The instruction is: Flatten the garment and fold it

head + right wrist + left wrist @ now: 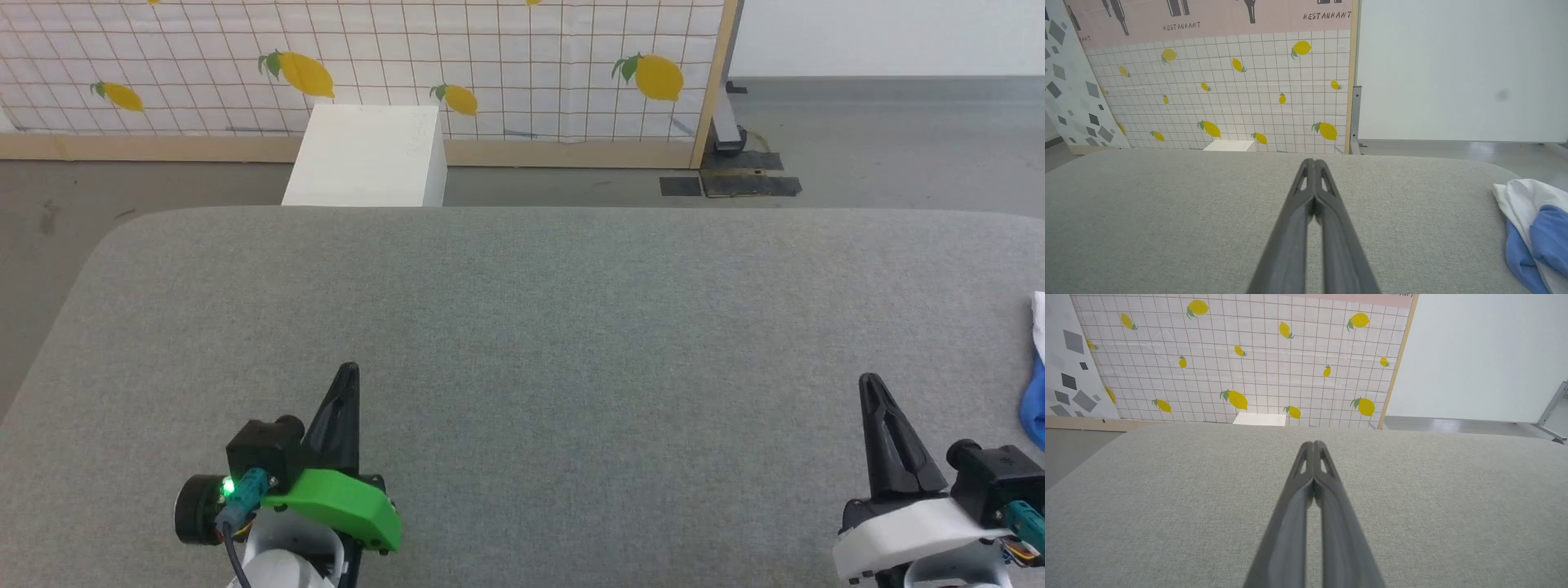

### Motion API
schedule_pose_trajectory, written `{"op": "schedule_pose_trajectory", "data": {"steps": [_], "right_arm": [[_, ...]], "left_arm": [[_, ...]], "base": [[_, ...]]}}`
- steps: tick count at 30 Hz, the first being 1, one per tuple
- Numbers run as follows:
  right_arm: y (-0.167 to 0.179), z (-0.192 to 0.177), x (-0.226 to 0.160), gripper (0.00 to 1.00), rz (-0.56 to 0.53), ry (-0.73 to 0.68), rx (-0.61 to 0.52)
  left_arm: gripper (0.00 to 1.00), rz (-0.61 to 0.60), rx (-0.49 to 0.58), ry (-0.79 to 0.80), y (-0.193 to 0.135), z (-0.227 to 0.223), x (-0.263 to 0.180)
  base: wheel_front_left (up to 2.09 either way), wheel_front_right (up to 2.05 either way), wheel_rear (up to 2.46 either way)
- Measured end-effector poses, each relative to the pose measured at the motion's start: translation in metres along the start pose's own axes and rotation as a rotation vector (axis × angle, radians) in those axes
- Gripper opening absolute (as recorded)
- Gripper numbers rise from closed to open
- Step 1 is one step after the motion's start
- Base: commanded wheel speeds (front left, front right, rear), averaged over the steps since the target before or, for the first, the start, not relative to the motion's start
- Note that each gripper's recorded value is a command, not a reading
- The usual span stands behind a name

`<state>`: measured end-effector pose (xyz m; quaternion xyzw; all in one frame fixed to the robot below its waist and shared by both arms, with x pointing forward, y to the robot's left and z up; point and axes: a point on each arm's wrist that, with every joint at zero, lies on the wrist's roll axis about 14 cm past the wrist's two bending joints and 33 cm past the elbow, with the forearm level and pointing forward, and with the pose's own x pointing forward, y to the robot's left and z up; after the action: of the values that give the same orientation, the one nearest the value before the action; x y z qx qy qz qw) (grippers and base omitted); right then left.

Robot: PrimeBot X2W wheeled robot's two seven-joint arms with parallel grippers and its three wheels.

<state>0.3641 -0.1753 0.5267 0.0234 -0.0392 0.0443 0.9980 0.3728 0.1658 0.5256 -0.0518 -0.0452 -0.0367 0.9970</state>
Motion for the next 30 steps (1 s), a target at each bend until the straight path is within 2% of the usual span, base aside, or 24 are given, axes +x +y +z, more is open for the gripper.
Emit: {"op": "schedule_pose_trajectory", "data": {"steps": [30], "right_arm": [[0.005, -0.0015, 0.0018, 0.0, 0.016, 0.032, -0.03]], "left_arm": [[0.0, 0.015, 0.052, 0.033, 0.0027, 0.0008, 0.0008]], "base": [[0.0, 0.0, 0.0]]}}
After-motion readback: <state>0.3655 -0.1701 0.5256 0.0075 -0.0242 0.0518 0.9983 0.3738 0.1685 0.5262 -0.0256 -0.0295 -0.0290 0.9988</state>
